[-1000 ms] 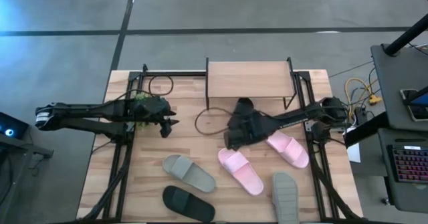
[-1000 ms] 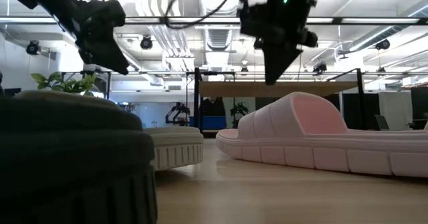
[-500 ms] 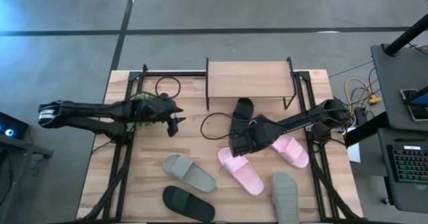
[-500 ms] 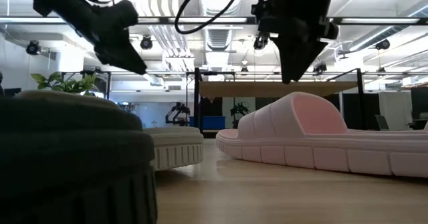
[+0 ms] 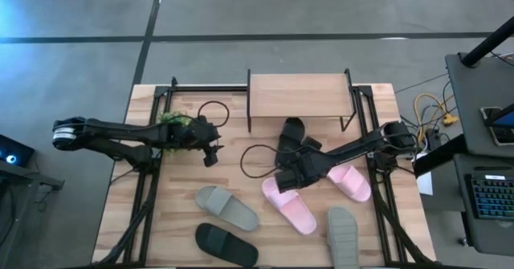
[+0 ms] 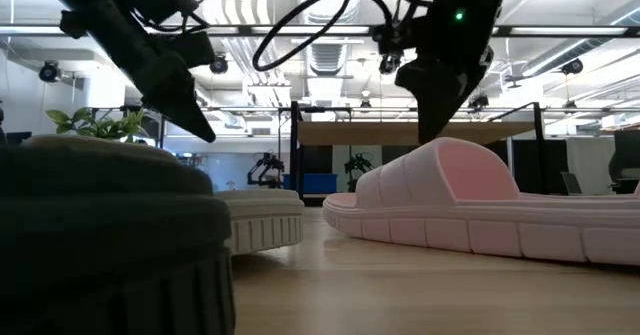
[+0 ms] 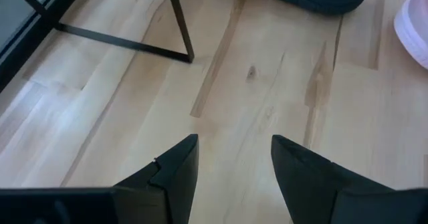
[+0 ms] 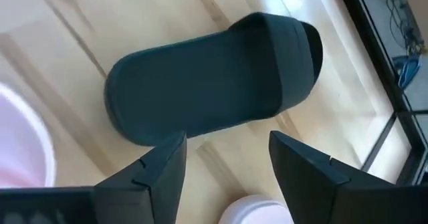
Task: Pick and place slides into the shelf
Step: Move the top black slipper under the shelf
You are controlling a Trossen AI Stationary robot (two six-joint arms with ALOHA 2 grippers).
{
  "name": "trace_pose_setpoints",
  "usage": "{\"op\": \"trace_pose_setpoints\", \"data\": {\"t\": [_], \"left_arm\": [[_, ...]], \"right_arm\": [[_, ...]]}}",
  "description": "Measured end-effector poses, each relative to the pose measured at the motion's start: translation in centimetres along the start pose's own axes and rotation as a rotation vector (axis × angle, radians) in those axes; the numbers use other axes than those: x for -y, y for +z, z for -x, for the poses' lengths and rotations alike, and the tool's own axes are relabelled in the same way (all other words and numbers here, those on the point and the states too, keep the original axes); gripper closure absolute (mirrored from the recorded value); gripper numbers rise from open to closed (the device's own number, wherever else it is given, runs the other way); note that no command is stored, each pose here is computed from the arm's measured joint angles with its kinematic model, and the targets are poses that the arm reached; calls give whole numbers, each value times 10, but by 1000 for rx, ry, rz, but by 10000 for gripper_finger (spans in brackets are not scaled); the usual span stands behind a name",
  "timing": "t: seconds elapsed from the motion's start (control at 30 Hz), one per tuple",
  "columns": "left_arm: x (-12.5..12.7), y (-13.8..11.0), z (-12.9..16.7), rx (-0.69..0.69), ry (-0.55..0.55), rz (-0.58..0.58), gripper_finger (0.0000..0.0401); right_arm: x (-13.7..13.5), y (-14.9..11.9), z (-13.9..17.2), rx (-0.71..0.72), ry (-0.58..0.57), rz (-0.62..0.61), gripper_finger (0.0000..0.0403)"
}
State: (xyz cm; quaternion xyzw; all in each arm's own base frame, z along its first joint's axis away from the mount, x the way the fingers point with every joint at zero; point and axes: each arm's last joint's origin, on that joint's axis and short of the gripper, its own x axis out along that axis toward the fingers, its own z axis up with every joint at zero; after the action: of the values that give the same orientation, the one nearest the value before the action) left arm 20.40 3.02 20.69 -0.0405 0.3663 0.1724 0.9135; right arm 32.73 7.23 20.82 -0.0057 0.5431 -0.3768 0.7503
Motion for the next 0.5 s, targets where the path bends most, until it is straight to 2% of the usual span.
{"op": "trace_pose_setpoints", "data": {"t": [0.17, 0.27, 0.33, 0.43, 0.5], "left_arm": [[6, 1, -11, -27, -121, -2, 228], [8, -2, -19, -63, -128, -6, 228], [8, -4, -22, -80, -111, -9, 228], [8, -4, -26, -87, -107, -11, 228], [8, -5, -27, -94, -106, -12, 228]], "right_arm": [[1, 2, -2, -30, 20, -185, 199], [1, 2, -3, -12, 8, -261, 207], [-1, 1, -7, -6, -2, -252, 215], [-3, -3, -13, -20, -20, -148, 225], [-3, -4, -15, -22, -25, -121, 230]]}}
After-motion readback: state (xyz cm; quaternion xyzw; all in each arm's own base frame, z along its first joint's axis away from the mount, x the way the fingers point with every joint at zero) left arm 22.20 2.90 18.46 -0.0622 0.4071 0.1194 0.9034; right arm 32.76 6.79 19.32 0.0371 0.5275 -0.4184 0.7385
